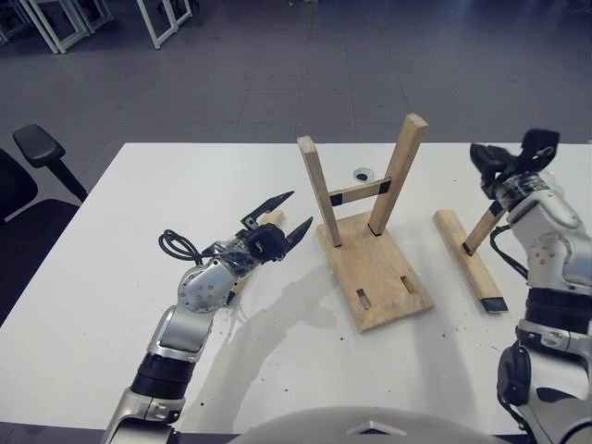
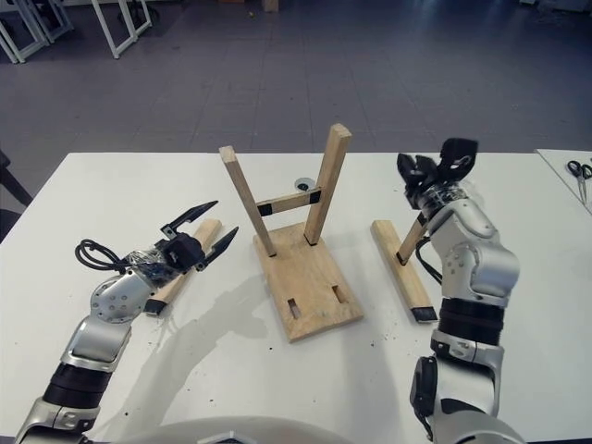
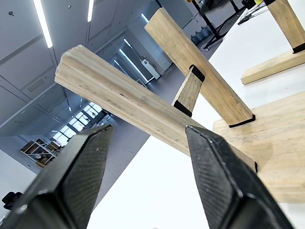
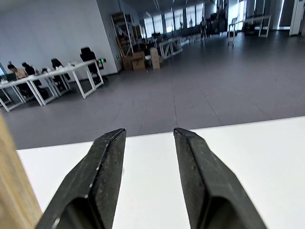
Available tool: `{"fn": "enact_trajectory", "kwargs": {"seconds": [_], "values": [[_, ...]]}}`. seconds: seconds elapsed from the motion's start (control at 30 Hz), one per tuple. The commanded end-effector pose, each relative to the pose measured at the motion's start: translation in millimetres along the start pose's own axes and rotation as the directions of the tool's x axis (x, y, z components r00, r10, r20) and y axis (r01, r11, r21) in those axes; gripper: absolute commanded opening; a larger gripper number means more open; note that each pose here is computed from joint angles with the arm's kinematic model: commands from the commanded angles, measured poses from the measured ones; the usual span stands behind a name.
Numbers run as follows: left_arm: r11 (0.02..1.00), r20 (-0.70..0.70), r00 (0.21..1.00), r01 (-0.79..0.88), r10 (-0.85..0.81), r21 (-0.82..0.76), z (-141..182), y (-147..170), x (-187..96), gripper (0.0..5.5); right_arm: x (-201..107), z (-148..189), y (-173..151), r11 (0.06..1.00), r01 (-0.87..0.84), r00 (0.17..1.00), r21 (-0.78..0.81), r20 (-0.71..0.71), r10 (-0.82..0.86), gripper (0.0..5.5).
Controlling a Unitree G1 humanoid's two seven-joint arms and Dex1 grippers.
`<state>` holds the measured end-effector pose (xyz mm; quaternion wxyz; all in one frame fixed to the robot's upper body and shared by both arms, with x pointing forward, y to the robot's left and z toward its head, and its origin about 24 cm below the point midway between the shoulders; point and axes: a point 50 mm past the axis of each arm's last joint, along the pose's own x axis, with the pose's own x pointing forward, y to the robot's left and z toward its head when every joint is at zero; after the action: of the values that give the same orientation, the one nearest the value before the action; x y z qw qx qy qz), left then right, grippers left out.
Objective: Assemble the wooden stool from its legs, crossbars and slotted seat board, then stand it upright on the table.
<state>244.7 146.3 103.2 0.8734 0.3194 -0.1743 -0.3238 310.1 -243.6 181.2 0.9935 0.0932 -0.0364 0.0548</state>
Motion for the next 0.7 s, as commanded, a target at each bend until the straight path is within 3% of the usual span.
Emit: {"fn": "enact_trajectory", "kwargs": {"seconds": [0.03, 0.1, 0.3, 0.53, 0.7], "values": [[1.000, -0.011, 1.000, -0.023, 0.023, -0.013, 2.3, -6.8, -2.9, 2.81, -21.4, 12.8, 12.2, 0.996, -0.091, 0.994, -0.004, 0.062, 0.091, 1.83], [0.999, -0.006, 0.999, -0.032, 0.032, -0.024, 4.8, -9.7, -2.2, 2.81, -34.7, 6.2, 14.3, 0.995, -0.103, 0.993, -0.014, 0.058, 0.104, 1.83], [0.998, -0.013, 0.999, -0.046, 0.046, -0.034, 8.1, -11.5, -4.5, 2.81, -77.4, -37.7, 13.4, 0.990, -0.126, 0.991, -0.062, -0.052, 0.123, 3.07], [0.998, -0.014, 0.999, -0.043, 0.043, -0.041, 8.9, -12.1, -1.2, 2.81, -128.7, -98.6, -25.6, 0.995, -0.048, 0.962, -0.091, -0.271, 0.021, 3.11], [0.998, -0.014, 0.999, -0.034, 0.033, -0.048, 8.4, -13.2, 0.6, 2.81, -142.0, -124.7, -47.1, 0.992, -0.013, 0.925, -0.124, -0.377, -0.035, 3.11]]}}
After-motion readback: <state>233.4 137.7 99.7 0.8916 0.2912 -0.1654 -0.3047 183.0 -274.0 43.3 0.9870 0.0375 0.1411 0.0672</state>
